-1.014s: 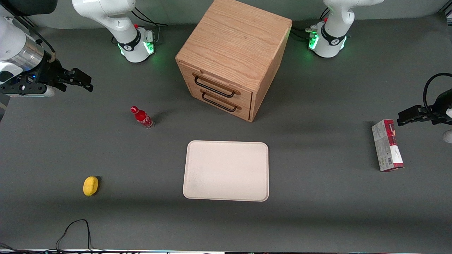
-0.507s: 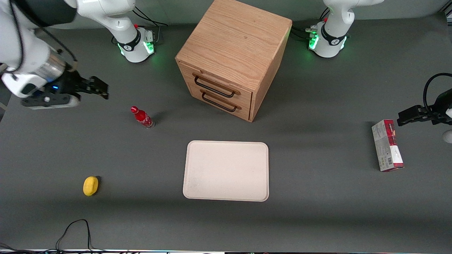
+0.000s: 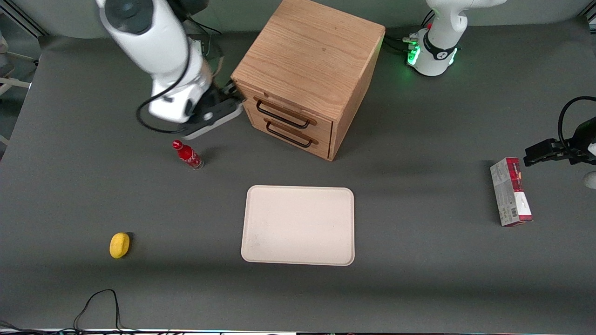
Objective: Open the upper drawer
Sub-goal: 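Move the right gripper toward the upper drawer's black handle, then hook the right gripper onto the upper drawer's black handle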
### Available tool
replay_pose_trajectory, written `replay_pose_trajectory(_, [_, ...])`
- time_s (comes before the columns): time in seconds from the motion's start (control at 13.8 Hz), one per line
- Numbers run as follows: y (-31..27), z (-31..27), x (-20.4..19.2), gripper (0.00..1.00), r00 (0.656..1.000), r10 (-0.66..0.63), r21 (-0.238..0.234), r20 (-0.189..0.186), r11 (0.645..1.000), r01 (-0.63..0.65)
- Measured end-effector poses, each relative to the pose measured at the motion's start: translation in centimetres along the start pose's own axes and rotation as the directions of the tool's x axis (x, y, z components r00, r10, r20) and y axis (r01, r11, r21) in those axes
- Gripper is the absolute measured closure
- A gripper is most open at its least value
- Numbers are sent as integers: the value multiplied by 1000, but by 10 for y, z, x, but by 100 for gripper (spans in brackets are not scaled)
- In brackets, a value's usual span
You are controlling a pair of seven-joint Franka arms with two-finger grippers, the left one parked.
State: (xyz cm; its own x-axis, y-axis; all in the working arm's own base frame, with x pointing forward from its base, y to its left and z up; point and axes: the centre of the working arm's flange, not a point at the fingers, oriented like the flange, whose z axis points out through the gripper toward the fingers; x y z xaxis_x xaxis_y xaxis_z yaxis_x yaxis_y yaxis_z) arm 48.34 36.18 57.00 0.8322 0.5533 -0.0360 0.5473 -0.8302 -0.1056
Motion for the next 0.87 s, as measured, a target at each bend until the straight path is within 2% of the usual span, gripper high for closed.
replay_pose_trajectory(0.14, [-36, 6, 0, 0, 990, -140, 21, 12, 990, 140])
replay_pose_trajectory(0.36, [-60, 37, 7, 0, 971, -232, 68, 62, 971, 228])
replay_pose_trajectory(0.58, [-55, 76, 21, 0, 942, -318, 128, 110, 944, 304])
replay_pose_trajectory(0.87, [-46, 116, 38, 0, 925, -359, 177, 121, 925, 336])
